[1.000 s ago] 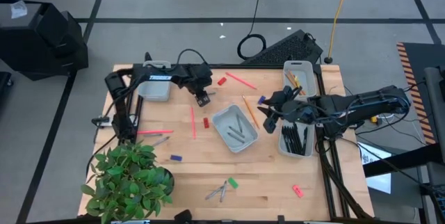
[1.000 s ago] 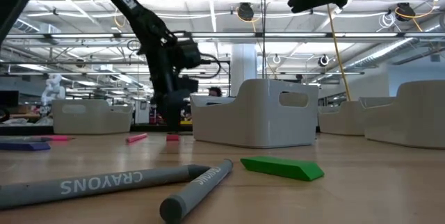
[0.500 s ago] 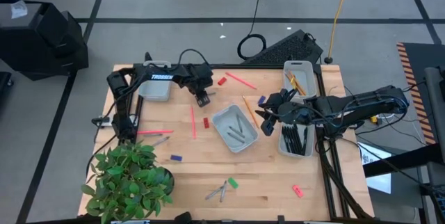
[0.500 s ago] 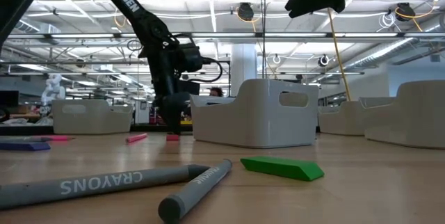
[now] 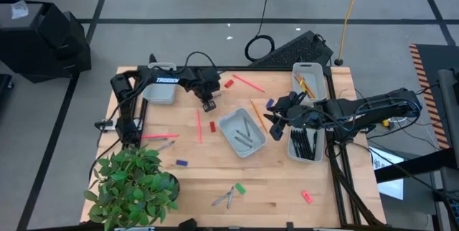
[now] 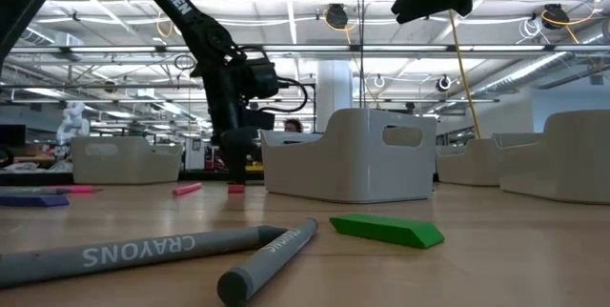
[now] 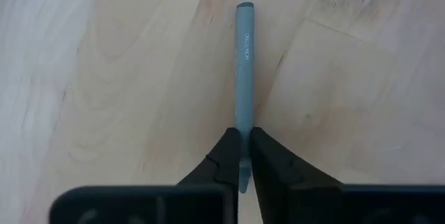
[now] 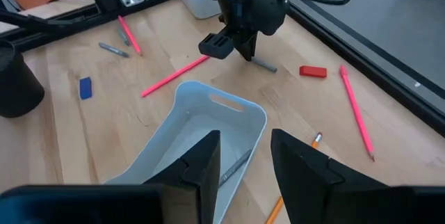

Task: Sort crayons/erasers/pens/pencils in bins
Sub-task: Put the gray crayon into the bottom left gray bin

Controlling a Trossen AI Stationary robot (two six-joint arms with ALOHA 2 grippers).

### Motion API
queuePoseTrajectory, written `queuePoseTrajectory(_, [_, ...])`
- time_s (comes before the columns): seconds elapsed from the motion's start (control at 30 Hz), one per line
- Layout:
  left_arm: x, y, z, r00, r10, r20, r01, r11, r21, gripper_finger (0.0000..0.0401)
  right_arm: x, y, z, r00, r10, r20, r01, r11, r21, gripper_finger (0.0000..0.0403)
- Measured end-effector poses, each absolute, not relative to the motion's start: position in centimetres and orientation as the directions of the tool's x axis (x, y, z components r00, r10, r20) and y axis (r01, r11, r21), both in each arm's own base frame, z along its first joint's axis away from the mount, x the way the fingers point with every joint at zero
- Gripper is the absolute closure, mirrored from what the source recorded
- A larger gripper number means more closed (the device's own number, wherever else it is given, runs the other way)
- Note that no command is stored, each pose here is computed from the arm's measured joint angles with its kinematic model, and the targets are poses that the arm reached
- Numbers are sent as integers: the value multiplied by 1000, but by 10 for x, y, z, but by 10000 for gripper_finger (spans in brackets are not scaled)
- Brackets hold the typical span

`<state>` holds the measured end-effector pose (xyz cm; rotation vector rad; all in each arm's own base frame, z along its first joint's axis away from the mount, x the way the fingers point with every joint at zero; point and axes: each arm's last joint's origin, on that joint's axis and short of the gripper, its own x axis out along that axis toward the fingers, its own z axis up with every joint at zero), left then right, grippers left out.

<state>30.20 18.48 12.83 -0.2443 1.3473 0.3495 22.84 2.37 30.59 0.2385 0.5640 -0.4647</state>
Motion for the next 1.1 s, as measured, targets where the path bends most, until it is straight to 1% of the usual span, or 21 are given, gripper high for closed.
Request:
queuePoseTrajectory(0.1, [305, 182, 135, 169, 111, -979, -383, 923, 39, 363, 225, 23, 310, 756, -355, -551, 482, 870, 101, 280])
queuePoseTrajectory(0.23, [310, 175, 151, 127, 120, -985, -362, 930, 66, 372, 219, 22, 315, 769, -353, -532, 469, 878, 96, 280])
queuePoseTrajectory(0.3, [320, 176, 168, 168, 159, -973, -353, 931, 91, 380, 217, 22, 317, 775, -352, -525, 464, 881, 95, 280])
queuePoseTrajectory(0.4, [325, 169, 192, 178, 173, -969, -335, 936, 106, 384, 213, 21, 320, 779, -351, -520, 452, 889, 78, 280])
queuePoseTrajectory(0.5, [335, 162, 212, 211, 211, -954, -362, 924, 124, 375, 209, 21, 320, 774, -352, -527, 450, 891, 66, 280])
queuePoseTrajectory(0.6, [339, 151, 240, 256, 227, -940, -411, 905, 107, 368, 205, 20, 320, 765, -353, -539, 449, 892, 53, 280])
queuePoseTrajectory(0.73, [345, 125, 264, 327, 229, -917, -435, 898, 69, 374, 199, 19, 321, 753, -355, -554, 445, 895, 32, 280])
queuePoseTrajectory(0.8, [348, 108, 279, 388, 218, -896, -441, 897, 27, 377, 196, 19, 321, 748, -355, -561, 445, 895, 26, 280])
queuePoseTrajectory(0.87, [348, 89, 288, 425, 201, -883, -439, 899, -6, 378, 194, 18, 322, 752, -352, -558, 441, 897, 28, 280])
queuePoseTrajectory(1.0, [355, 51, 295, 477, 172, -862, -447, 892, -69, 372, 189, 18, 324, 763, -309, -568, 392, 920, 26, 280])
queuePoseTrajectory(1.1, [358, 21, 297, 499, 132, -856, -456, 880, -130, 372, 187, 18, 324, 762, -306, -571, 376, 926, 5, 280])
